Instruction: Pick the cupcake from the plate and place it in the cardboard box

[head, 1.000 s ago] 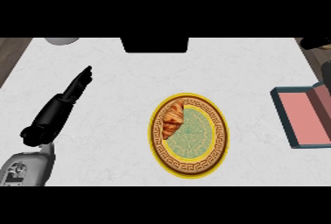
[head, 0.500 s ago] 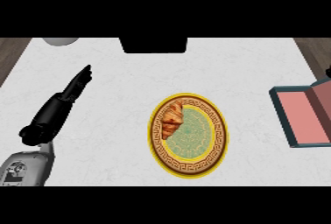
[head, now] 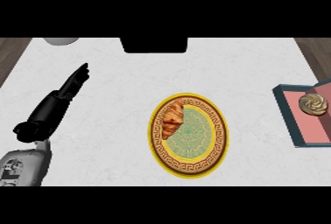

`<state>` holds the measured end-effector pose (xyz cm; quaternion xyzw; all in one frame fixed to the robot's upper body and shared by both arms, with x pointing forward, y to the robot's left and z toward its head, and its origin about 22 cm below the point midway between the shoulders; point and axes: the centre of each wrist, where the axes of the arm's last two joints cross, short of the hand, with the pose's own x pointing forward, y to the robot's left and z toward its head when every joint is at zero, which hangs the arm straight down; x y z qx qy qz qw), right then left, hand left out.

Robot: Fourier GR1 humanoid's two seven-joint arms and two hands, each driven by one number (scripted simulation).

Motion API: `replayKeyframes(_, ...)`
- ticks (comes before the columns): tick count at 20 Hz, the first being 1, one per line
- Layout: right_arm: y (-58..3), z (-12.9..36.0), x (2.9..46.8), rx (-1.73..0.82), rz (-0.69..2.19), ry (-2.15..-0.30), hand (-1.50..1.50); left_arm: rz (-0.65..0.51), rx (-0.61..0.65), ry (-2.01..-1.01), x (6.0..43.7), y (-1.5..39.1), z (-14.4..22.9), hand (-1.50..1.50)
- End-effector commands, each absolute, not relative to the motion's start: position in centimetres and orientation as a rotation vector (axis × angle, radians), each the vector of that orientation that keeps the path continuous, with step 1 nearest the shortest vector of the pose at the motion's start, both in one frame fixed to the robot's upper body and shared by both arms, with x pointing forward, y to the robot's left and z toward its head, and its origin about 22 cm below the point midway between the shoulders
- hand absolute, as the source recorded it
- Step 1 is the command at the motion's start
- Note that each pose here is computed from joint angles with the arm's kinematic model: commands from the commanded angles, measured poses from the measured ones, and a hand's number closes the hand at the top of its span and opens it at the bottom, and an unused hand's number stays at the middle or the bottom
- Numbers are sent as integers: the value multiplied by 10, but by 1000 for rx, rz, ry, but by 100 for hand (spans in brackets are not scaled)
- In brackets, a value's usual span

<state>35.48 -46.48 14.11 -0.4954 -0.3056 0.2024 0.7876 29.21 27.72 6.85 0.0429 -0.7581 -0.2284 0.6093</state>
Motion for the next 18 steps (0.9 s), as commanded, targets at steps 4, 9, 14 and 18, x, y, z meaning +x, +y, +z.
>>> replayKeyframes(4,-463,164,349,-1085,259,-1098,-150,-529,103,-1744,290,272,64,0)
replayKeyframes(9,-470,188,346,-932,-322,-1424,-150,-500,106,-1731,289,280,60,0)
replayKeyframes(14,-506,153,310,-940,-589,-1433,-150,-516,109,-1733,288,276,67,0)
replayKeyframes(18,-537,134,269,-989,-655,-1458,-150,-525,106,-1749,288,275,60,0)
